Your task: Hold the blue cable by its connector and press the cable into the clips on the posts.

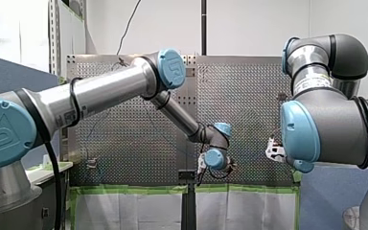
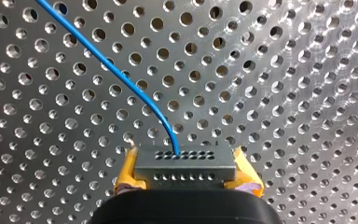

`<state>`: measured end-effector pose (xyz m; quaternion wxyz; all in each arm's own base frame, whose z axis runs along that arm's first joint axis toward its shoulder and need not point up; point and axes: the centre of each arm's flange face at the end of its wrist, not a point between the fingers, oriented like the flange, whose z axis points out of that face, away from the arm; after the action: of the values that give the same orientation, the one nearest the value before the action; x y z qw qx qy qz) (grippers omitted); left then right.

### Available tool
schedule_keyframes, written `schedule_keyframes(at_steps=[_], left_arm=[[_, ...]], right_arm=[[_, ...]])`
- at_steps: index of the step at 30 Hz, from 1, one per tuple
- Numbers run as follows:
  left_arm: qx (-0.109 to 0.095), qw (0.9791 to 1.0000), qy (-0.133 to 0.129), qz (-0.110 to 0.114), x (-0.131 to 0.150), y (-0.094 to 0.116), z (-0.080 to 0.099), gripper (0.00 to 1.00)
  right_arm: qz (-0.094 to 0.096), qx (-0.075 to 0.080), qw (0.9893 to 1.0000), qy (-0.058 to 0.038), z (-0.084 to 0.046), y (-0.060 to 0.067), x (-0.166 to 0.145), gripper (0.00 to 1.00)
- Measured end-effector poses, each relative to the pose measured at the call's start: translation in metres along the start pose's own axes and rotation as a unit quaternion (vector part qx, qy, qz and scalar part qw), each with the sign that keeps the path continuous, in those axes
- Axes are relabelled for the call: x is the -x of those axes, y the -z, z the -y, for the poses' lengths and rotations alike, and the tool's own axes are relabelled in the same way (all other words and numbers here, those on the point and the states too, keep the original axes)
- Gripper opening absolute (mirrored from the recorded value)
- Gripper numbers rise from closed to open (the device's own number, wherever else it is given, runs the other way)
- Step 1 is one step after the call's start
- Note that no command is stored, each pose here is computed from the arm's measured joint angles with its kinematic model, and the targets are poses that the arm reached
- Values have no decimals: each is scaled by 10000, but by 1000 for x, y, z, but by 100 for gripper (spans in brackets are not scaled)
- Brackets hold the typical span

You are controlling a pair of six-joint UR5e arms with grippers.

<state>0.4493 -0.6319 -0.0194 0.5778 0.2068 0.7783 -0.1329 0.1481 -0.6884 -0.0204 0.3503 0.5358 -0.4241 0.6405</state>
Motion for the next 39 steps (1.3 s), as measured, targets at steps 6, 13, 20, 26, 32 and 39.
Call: schedule_keyframes(at_steps=[6, 13, 20, 26, 32, 39], left_arm=[[-63, 9997, 44, 213, 15, 23, 23, 100], [-91, 9980, 368, 514, 34, 57, 53, 100], [107, 9943, 717, 787, 56, 77, 52, 100], [422, 9937, 790, 680, 68, 95, 35, 100], [633, 9913, 988, 590, 80, 112, 18, 100], [786, 9896, 1097, 496, 92, 134, 4, 100]], right_arm=[[-9, -2, 10000, 1, 0, 0, 0, 0], [4, -9, 10000, -12, 2, -1, 0, 0], [51, 0, 10000, -31, 3, 0, 2, 0], [66, 0, 10000, -33, 6, 0, 3, 0], [71, -19, 10000, -11, 9, -1, 3, 0], [129, -66, 9999, 22, 15, -1, 5, 0]])
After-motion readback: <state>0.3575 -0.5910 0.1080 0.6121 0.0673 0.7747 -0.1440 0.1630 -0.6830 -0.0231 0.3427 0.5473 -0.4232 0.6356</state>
